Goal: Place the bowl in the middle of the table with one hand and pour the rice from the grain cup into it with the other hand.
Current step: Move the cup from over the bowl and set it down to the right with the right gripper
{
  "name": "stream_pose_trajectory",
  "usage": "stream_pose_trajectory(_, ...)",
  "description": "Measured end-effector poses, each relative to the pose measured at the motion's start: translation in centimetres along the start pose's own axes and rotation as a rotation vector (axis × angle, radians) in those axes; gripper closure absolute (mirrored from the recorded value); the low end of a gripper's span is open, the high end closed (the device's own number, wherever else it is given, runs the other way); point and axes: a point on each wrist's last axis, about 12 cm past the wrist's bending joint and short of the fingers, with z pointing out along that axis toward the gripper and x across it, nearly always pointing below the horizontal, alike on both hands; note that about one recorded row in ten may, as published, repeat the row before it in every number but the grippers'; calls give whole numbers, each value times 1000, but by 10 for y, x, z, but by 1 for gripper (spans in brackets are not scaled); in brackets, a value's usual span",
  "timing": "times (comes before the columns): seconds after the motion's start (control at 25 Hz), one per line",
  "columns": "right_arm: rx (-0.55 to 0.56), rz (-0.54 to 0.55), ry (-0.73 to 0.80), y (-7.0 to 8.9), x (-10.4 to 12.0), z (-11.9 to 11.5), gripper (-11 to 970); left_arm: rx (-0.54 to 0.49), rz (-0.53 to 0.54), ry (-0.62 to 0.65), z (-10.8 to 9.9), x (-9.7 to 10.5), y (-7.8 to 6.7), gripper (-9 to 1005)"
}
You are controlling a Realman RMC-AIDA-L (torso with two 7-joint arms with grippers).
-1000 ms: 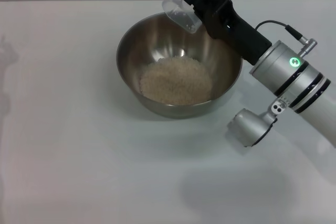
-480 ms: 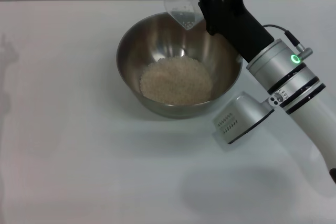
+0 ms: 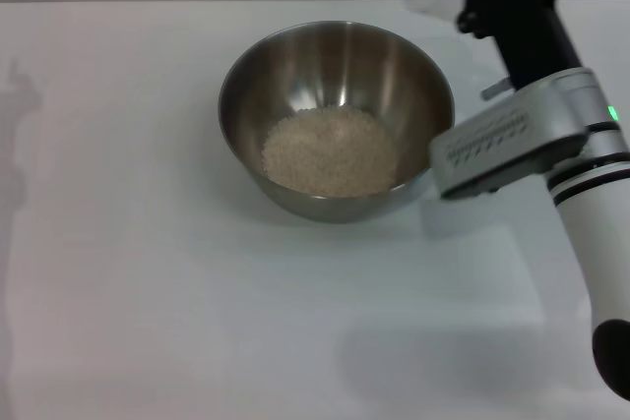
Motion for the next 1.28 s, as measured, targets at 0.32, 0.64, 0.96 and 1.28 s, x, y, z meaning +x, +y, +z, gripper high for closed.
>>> stream_pose_trajectory(0.32,107,273,233,-6,13,1,948,7,3,-4,3,-2,-3,809)
stream_pose_trajectory(0.64,137,535,264,-5,23,-7,943,7,4,-3,4,-2,-3,809)
stream_pose_trajectory(0.96,203,752,384,-4,49,-27,939,8,9,0,4,-1,-3,808)
stream_pose_trajectory(1.28,189,810,435,-1,61,-36,934,19,10,-9,9,-4,-6,807)
